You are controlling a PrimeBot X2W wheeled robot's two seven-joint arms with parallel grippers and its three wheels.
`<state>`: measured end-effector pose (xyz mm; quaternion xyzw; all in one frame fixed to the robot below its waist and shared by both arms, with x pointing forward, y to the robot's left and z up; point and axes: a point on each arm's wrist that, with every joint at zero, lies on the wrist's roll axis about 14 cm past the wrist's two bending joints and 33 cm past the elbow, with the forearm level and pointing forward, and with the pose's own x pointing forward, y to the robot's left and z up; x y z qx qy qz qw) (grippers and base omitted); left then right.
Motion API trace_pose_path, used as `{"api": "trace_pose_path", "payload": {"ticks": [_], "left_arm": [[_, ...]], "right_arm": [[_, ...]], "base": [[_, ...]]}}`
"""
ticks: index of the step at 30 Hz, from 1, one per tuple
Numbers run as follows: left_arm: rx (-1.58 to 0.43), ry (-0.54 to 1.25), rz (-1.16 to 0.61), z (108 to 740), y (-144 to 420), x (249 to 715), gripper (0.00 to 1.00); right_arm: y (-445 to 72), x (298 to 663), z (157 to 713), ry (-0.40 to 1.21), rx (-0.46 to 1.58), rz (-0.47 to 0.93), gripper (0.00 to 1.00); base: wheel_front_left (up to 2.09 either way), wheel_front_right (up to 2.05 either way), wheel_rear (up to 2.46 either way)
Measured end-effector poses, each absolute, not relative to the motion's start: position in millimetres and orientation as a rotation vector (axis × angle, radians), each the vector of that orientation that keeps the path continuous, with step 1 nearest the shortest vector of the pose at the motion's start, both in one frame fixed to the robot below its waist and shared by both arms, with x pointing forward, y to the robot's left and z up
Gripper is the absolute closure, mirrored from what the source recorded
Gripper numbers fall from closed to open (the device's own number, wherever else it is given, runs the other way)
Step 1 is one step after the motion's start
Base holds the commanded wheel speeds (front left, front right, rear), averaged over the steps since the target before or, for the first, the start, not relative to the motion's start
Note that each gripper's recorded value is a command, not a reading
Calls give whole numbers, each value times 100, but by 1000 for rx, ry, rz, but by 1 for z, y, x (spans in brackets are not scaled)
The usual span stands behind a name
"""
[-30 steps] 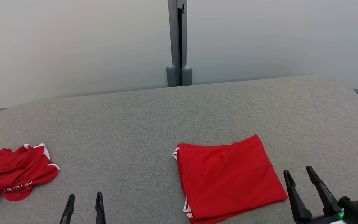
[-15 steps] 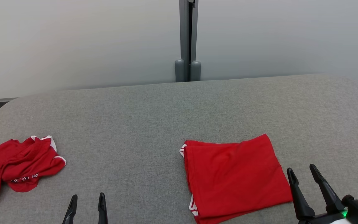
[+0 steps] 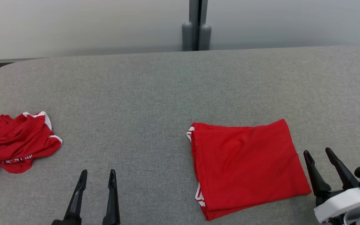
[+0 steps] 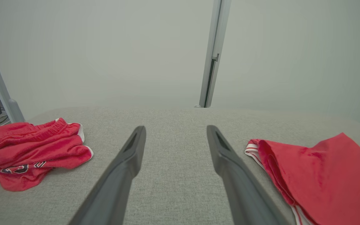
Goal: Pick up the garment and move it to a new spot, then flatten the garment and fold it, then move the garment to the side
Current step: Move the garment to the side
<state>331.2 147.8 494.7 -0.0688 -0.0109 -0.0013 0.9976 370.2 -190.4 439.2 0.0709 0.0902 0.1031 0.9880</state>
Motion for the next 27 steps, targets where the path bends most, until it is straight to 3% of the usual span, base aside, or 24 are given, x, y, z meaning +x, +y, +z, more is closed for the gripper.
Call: {"api": "trace_pose_path", "payload": {"ticks": [9, 13, 14, 16, 20, 27], "left_arm": [[-141, 39, 6, 473, 148, 354, 0], [-140, 51, 18, 469, 151, 357, 0], [-139, 53, 21, 468, 152, 357, 0], [-139, 55, 26, 468, 153, 358, 0], [-139, 59, 28, 466, 153, 360, 0], [-134, 39, -25, 467, 140, 382, 0]], "right_arm": [[-191, 392, 370, 500, 148, 281, 0], [-183, 393, 357, 563, 166, 318, 0], [-182, 395, 356, 567, 164, 324, 26], [-181, 397, 354, 572, 164, 335, 100], [-181, 404, 355, 556, 149, 352, 100], [-209, 455, 374, 459, 48, 324, 100]], "base": [[0, 0, 0], [0, 0, 0], [0, 0, 0], [0, 0, 0], [0, 0, 0], [0, 0, 0]]}}
